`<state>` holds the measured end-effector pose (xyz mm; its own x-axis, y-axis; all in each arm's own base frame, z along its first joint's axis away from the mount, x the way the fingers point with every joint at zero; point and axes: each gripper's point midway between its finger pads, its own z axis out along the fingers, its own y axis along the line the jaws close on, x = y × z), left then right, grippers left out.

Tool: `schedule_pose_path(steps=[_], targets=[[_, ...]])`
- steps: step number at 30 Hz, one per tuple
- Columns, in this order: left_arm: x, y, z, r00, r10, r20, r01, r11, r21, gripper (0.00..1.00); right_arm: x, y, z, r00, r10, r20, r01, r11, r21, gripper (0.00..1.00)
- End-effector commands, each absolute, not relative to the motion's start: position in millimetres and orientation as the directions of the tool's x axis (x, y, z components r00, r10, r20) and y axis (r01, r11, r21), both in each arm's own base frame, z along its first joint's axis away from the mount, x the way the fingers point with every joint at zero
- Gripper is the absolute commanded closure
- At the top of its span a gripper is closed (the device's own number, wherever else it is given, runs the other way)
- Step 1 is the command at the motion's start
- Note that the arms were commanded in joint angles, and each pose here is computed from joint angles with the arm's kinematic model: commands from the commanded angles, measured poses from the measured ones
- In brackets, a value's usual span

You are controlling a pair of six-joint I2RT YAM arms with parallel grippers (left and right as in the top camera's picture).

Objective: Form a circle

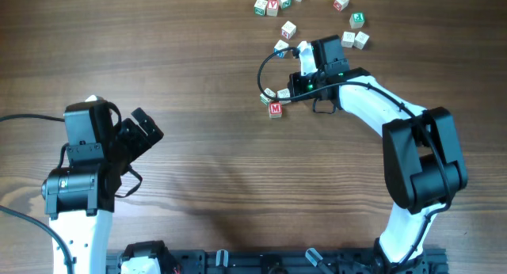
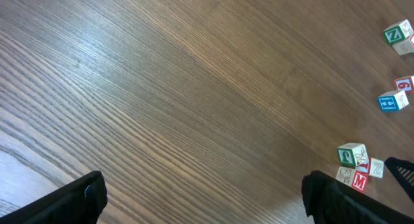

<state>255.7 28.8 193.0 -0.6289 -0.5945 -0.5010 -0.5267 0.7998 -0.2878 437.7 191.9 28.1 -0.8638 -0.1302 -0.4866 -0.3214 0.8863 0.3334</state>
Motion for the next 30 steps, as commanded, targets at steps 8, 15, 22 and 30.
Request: schedule_pose_path(steps=[8, 15, 22, 30], targets=[[255, 32, 192, -0.619, -0.603, -0.504, -0.542, 0.792, -0.282, 0.00, 437, 169, 12, -0.903, -0.037, -0.428, -0.168, 0.947, 0.274, 0.96], [255, 32, 192, -0.619, -0.603, -0.504, -0.542, 0.792, -0.282, 0.00, 424, 174, 8, -0.921, -0.058, -0.385, -0.179, 0.942, 0.285, 0.96], [255, 32, 192, -0.619, -0.603, -0.504, -0.542, 0.792, -0.282, 0.00, 422, 180, 8, -0.921, -0.071, -0.384, -0.197, 0.934, 0.299, 0.96], [255, 32, 192, -0.619, -0.603, -0.504, -0.542, 0.792, -0.282, 0.00, 420, 183, 9, -0.925, -0.062, -0.376, -0.193, 0.927, 0.323, 0.95]])
